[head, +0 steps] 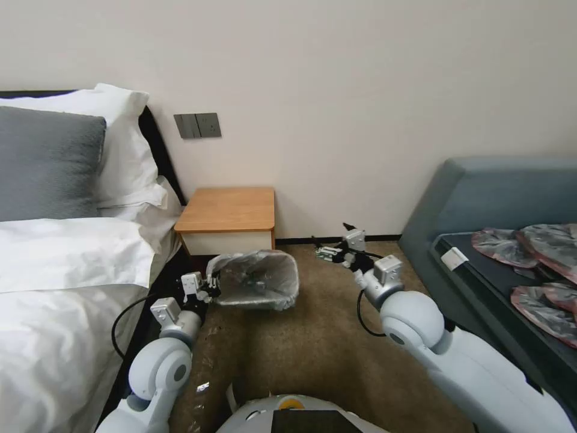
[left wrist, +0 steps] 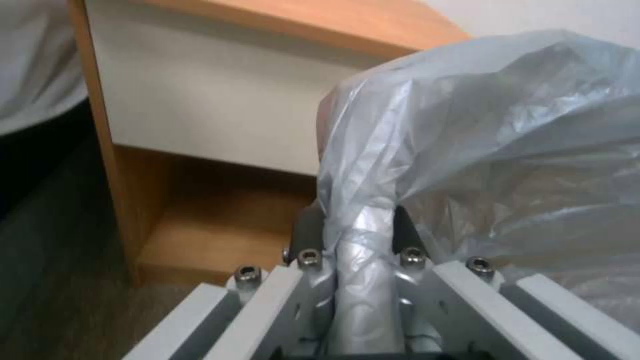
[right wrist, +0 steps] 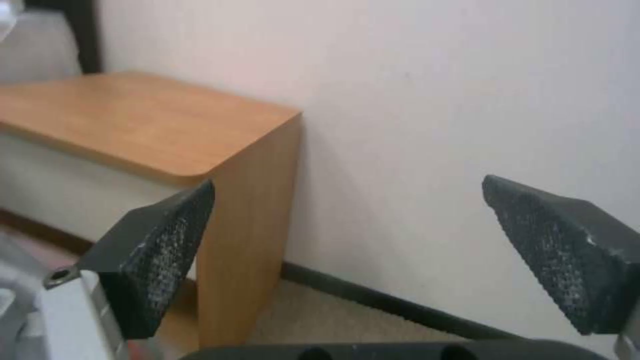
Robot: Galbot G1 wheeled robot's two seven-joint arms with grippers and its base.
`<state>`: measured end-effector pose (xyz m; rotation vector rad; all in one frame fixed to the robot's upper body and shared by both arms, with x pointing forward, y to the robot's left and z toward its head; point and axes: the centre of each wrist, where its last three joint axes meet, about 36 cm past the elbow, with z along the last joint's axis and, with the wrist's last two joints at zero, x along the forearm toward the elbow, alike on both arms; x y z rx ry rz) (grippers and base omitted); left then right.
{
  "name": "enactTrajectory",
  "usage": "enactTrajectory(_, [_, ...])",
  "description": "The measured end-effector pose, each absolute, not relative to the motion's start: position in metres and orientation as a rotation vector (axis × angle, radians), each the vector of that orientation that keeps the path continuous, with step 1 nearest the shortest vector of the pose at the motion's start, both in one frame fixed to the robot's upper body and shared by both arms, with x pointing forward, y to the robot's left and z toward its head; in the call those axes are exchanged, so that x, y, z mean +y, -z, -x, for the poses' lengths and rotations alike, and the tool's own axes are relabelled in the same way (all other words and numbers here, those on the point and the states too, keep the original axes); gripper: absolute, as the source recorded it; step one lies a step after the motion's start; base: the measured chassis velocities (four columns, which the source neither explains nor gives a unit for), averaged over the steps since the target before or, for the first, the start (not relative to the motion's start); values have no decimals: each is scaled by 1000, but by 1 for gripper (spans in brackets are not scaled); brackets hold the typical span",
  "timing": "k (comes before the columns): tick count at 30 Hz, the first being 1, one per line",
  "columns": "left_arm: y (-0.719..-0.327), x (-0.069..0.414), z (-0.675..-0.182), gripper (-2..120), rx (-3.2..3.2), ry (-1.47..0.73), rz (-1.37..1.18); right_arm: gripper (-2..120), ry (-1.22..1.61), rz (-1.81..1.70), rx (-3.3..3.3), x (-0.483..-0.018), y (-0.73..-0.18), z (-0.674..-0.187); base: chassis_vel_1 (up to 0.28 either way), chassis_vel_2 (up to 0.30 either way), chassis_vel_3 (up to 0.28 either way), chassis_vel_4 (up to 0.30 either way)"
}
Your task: Pick up the garbage bag from the table and place it over the trash can.
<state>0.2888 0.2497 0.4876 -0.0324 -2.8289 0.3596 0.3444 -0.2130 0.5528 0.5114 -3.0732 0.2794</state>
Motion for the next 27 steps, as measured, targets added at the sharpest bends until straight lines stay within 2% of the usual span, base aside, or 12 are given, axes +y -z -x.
enactTrajectory(13, [-488,247,-277,3,-2799,-327,67,100,-209,-288,-3176,-218,-511,-289,0,0,0,0])
enactTrajectory(27, [-476,219,-272,3,-2658,-300,34,100,-199,-60,-3226,-213,-499,-243,0,0,0,0])
